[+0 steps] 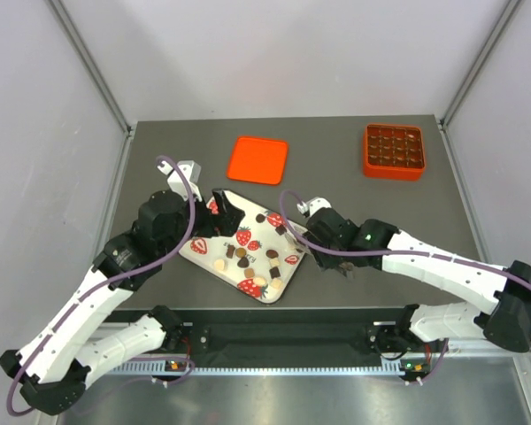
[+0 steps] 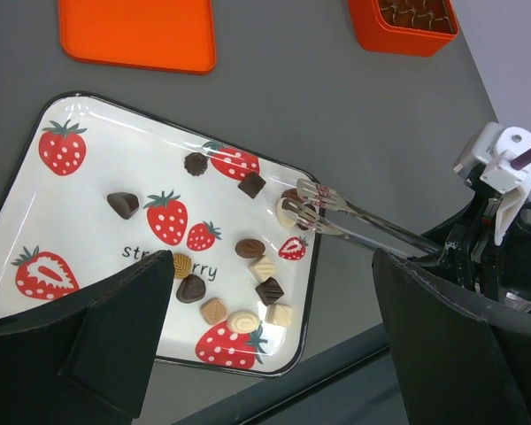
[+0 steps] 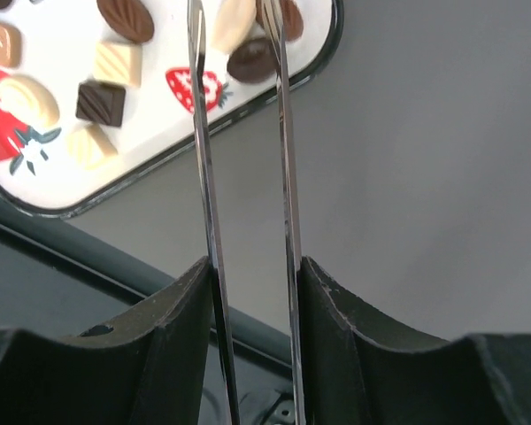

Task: Pack the chocolate

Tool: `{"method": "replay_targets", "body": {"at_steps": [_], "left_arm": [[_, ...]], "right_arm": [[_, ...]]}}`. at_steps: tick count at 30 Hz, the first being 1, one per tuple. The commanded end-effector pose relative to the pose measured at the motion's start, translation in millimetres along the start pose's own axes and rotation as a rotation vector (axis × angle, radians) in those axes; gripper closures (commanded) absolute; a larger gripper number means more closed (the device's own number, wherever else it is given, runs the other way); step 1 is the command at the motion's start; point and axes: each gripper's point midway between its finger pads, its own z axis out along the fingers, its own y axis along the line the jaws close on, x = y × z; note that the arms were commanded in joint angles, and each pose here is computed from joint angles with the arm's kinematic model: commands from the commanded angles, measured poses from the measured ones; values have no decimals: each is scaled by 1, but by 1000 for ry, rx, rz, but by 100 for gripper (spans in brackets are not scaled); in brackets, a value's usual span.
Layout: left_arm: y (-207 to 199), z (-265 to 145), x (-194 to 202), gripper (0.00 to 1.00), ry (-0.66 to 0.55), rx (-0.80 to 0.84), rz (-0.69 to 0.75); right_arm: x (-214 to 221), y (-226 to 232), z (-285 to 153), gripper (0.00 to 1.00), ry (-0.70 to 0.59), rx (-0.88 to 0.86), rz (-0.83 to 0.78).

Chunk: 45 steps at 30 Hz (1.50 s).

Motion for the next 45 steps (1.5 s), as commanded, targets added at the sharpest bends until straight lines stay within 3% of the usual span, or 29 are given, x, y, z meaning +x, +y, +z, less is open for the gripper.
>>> {"method": "replay_targets", "body": {"at_steps": [1, 18, 24, 30, 34, 40, 45], "left_arm": [[2, -1, -6, 2, -41, -4, -13], [3, -1, -3, 2, -37, -7, -21], [6, -1, -2, 2, -39, -22, -14], [8, 6, 4, 1, -32, -20, -22], [-2, 16, 9, 1, 3, 24, -19], [-11, 25, 33, 1, 113, 118, -47], [4, 31, 45, 1, 142, 66, -47]], "right_arm": [[-5, 11, -1, 59, -38, -35, 35], [11, 25, 24, 63, 5, -71, 56], [8, 26, 25, 71, -4, -68, 56], [-17, 31, 2, 80, -81, -114, 79], [-48, 30, -25, 81, -164, -141, 80], [-94, -35, -40, 82, -232, -23, 126], [-136, -150, -34, 82, -266, 204, 253]]}}
